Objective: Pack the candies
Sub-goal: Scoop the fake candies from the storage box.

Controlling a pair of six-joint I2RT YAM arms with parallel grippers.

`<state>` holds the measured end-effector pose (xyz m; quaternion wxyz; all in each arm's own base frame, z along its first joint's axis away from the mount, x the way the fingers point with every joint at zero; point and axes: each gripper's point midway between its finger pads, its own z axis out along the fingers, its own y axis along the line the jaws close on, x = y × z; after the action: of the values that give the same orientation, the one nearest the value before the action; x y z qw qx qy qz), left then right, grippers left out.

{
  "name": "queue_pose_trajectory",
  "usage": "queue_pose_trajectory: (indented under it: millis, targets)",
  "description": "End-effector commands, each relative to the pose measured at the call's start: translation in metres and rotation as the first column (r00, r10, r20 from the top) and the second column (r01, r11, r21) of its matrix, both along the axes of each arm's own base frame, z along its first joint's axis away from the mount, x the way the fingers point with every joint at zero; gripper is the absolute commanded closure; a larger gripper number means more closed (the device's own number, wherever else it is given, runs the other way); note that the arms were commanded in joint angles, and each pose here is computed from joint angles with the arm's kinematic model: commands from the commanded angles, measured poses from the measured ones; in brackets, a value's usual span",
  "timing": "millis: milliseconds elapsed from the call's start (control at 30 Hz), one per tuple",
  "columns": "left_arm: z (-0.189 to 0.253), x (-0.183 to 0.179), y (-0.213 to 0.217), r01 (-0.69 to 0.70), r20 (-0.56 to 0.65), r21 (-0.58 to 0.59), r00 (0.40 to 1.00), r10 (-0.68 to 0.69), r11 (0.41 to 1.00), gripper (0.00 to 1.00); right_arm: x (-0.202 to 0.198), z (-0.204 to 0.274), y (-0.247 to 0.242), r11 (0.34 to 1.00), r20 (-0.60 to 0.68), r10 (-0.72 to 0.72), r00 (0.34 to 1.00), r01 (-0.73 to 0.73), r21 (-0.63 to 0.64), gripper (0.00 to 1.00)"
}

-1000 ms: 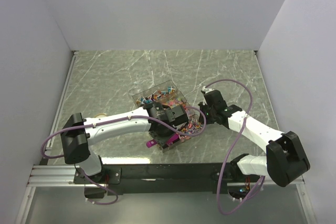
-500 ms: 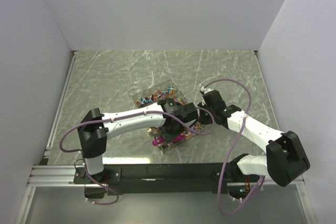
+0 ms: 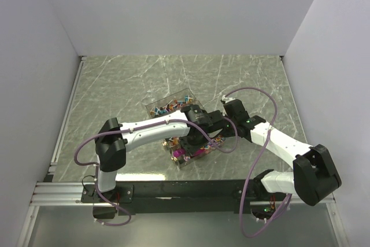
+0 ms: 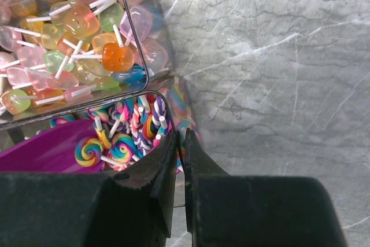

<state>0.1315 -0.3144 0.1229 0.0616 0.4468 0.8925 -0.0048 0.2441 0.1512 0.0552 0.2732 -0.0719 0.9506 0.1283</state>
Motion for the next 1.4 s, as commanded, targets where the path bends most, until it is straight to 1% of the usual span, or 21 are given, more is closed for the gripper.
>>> queue_pose_trajectory:
  millis: [0, 33, 100, 133, 167, 200, 267, 367, 533, 633, 700, 733, 800, 867, 1000, 1100, 1167, 1200, 1267, 1300, 1367]
  targets:
    - [0.014, 0.028, -0.081, 0.078, 0.153, -0.290, 0.988, -0.034, 0.954, 0.99, -0.003, 0.010, 0.040, 0.982, -0.021, 0.029, 0.999, -0.025, 0.185, 1.00]
    - [0.021, 0.028, -0.086, 0.091, 0.178, -0.328, 0.983, -0.033, 0.940, 0.99, -0.002, 0.009, 0.041, 0.982, -0.022, 0.027, 0.999, -0.023, 0.190, 1.00]
    - [0.020, 0.030, -0.083, 0.102, 0.202, -0.343, 0.979, -0.033, 0.934, 0.99, -0.003, 0.008, 0.043, 0.981, -0.026, 0.031, 0.999, -0.025, 0.192, 1.00]
    - [0.032, 0.032, -0.091, 0.114, 0.226, -0.404, 0.974, -0.022, 0.908, 0.99, -0.003, 0.008, 0.043, 0.981, -0.027, 0.029, 0.999, -0.023, 0.193, 1.00]
    - [0.033, 0.030, -0.092, 0.122, 0.223, -0.423, 0.974, -0.028, 0.898, 0.99, -0.003, 0.006, 0.043, 0.981, -0.029, 0.029, 0.999, -0.023, 0.194, 1.00]
    - [0.027, 0.028, -0.090, 0.125, 0.219, -0.424, 0.975, -0.032, 0.897, 0.97, -0.003, 0.006, 0.044, 0.980, -0.029, 0.033, 0.999, -0.026, 0.197, 1.00]
    - [0.030, 0.028, -0.096, 0.137, 0.226, -0.466, 0.974, -0.032, 0.874, 0.91, -0.003, 0.006, 0.045, 0.978, -0.028, 0.033, 0.999, -0.027, 0.207, 1.00]
    - [0.012, 0.024, -0.093, 0.130, 0.202, -0.445, 0.978, -0.042, 0.886, 0.87, -0.004, 0.005, 0.047, 0.977, -0.034, 0.037, 0.999, -0.029, 0.210, 1.00]
    - [-0.017, 0.023, -0.088, 0.118, 0.186, -0.412, 0.982, -0.043, 0.903, 0.85, -0.006, 0.001, 0.048, 0.977, -0.044, 0.040, 0.998, -0.030, 0.209, 1.00]
    - [-0.028, 0.024, -0.086, 0.092, 0.180, -0.388, 0.983, -0.022, 0.917, 0.85, -0.006, -0.001, 0.048, 0.977, -0.050, 0.039, 0.998, -0.028, 0.209, 1.00]
    - [-0.028, 0.026, -0.083, 0.077, 0.187, -0.379, 0.982, -0.005, 0.922, 0.87, -0.007, -0.003, 0.048, 0.977, -0.053, 0.040, 0.998, -0.028, 0.210, 1.00]
    - [-0.026, 0.028, -0.083, 0.074, 0.195, -0.382, 0.981, 0.003, 0.921, 0.89, -0.006, -0.003, 0.048, 0.977, -0.051, 0.038, 0.998, -0.026, 0.212, 1.00]
    - [-0.023, 0.031, -0.084, 0.066, 0.215, -0.389, 0.976, 0.021, 0.919, 0.95, -0.008, -0.004, 0.049, 0.975, -0.058, 0.040, 0.998, -0.027, 0.220, 1.00]
    - [-0.018, 0.033, -0.089, 0.058, 0.217, -0.420, 0.975, 0.038, 0.906, 0.99, -0.008, -0.004, 0.052, 0.973, -0.062, 0.042, 0.997, -0.027, 0.230, 1.00]
    - [-0.009, 0.025, -0.107, 0.010, 0.158, -0.500, 0.984, 0.080, 0.866, 0.99, -0.008, -0.005, 0.055, 0.971, -0.066, 0.042, 0.997, -0.025, 0.239, 1.00]
    - [0.001, 0.022, -0.115, -0.014, 0.137, -0.529, 0.985, 0.102, 0.848, 0.99, -0.008, -0.006, 0.053, 0.973, -0.066, 0.037, 0.997, -0.021, 0.231, 1.00]
    - [0.001, 0.024, -0.111, -0.027, 0.143, -0.507, 0.983, 0.115, 0.862, 0.99, -0.007, -0.009, 0.047, 0.981, -0.062, 0.029, 0.998, -0.016, 0.196, 1.00]
    - [-0.001, 0.025, -0.101, -0.035, 0.159, -0.467, 0.980, 0.123, 0.884, 0.99, -0.006, -0.008, 0.045, 0.983, -0.056, 0.026, 0.998, -0.015, 0.182, 1.00]
    - [-0.006, 0.026, -0.090, -0.045, 0.165, -0.422, 0.978, 0.126, 0.905, 0.99, -0.005, -0.009, 0.035, 0.991, -0.045, 0.015, 0.999, -0.009, 0.132, 1.00]
    - [-0.010, 0.022, -0.077, -0.050, 0.162, -0.379, 0.980, 0.119, 0.924, 0.99, -0.004, -0.008, 0.033, 0.993, -0.037, 0.016, 0.999, -0.011, 0.120, 1.00]
    - [-0.010, 0.018, -0.066, -0.052, 0.154, -0.350, 0.982, 0.112, 0.935, 0.99, -0.002, -0.007, 0.026, 0.997, -0.027, 0.008, 1.000, -0.006, 0.076, 1.00]
